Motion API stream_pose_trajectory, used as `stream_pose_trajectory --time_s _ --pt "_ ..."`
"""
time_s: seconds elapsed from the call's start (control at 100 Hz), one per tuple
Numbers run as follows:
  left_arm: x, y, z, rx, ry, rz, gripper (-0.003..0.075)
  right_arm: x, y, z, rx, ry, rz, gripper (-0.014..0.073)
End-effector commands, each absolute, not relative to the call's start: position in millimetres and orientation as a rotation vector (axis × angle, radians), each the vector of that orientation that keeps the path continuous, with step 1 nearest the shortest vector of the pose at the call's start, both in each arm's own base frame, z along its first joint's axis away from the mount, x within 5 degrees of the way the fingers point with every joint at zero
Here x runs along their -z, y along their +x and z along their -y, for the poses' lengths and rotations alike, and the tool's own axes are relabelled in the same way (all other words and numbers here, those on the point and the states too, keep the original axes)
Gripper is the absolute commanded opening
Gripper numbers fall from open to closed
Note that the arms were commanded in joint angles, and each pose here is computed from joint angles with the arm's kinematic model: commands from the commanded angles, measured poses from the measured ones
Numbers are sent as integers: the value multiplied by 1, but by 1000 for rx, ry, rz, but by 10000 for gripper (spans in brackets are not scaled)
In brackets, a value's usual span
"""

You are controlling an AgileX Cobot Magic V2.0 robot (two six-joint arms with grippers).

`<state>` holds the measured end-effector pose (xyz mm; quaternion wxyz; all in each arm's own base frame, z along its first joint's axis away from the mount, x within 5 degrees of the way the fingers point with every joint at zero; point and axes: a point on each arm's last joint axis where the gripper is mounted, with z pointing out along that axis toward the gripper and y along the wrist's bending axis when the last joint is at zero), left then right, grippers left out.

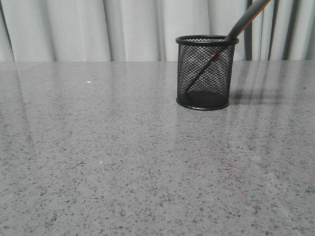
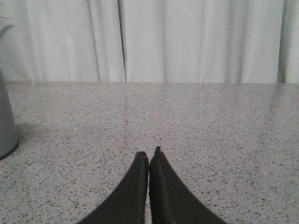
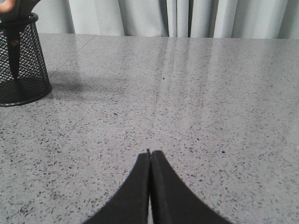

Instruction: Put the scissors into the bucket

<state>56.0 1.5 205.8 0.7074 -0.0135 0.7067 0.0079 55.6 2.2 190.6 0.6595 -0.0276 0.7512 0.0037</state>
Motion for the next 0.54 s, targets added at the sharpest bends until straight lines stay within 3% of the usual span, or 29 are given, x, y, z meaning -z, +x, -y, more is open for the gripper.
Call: stream_pose_trajectory --time_s 0.0,0.53 --pt "-205 55 -1 3 -43 -1495 -21 -194 55 -2 12 -69 -1602 -54" --pt "-205 55 -1 3 -43 -1495 -21 -195 55 -2 11 -69 -1593 -54"
